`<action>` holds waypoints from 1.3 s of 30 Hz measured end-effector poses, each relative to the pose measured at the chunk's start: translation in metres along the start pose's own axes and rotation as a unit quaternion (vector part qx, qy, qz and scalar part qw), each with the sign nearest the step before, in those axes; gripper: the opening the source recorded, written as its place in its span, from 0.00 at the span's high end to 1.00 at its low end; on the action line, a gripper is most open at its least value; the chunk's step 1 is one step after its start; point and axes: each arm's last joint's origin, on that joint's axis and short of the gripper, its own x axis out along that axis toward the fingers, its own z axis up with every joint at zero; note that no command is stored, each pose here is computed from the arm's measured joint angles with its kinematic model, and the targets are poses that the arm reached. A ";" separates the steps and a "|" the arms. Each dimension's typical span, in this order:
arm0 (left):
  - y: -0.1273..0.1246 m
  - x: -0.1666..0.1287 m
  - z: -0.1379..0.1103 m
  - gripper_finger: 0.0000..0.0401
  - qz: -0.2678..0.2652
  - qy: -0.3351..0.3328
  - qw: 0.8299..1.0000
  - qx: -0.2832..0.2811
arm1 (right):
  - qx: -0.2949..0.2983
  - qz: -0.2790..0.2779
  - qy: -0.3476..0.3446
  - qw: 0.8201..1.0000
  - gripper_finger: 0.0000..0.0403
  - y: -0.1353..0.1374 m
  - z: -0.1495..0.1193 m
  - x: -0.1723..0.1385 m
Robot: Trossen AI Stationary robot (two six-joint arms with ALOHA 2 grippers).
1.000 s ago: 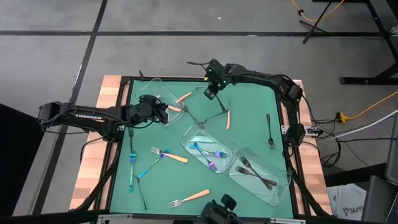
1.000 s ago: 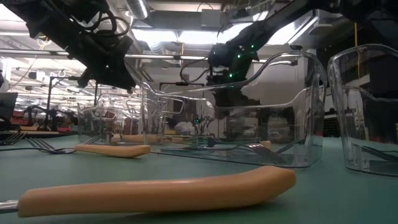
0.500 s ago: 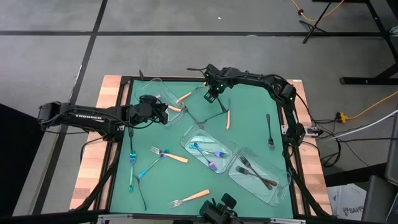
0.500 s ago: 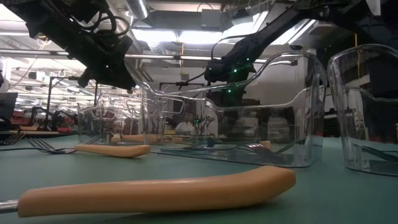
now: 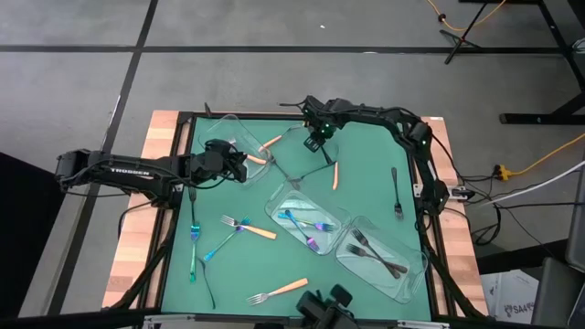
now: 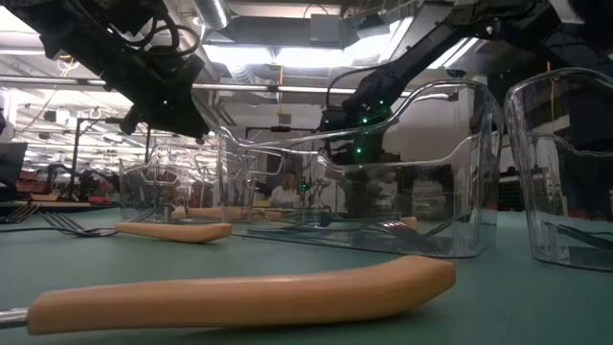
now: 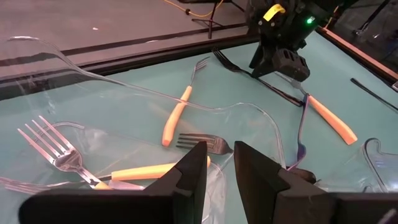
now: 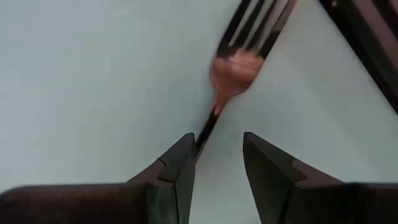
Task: Sort silverware by color (type)
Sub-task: Put the black fork into the bottom transparent bin
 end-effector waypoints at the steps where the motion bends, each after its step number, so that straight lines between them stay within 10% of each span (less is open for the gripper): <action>1: 0.000 0.000 0.000 0.82 0.000 0.000 1.000 0.000 | -0.003 0.002 -0.001 1.000 0.68 0.001 0.000 0.001; 15: 0.000 0.000 0.000 0.81 0.000 0.000 1.000 0.000 | -0.007 0.013 0.003 1.000 0.69 0.002 0.000 0.007; 28: 0.000 0.000 0.000 0.81 0.000 0.000 1.000 -0.001 | -0.007 0.028 -0.005 1.000 0.98 0.003 0.002 0.008; 39: 0.000 0.000 0.000 0.82 0.000 0.000 1.000 -0.001 | -0.006 0.044 -0.018 0.999 0.99 0.004 0.007 0.004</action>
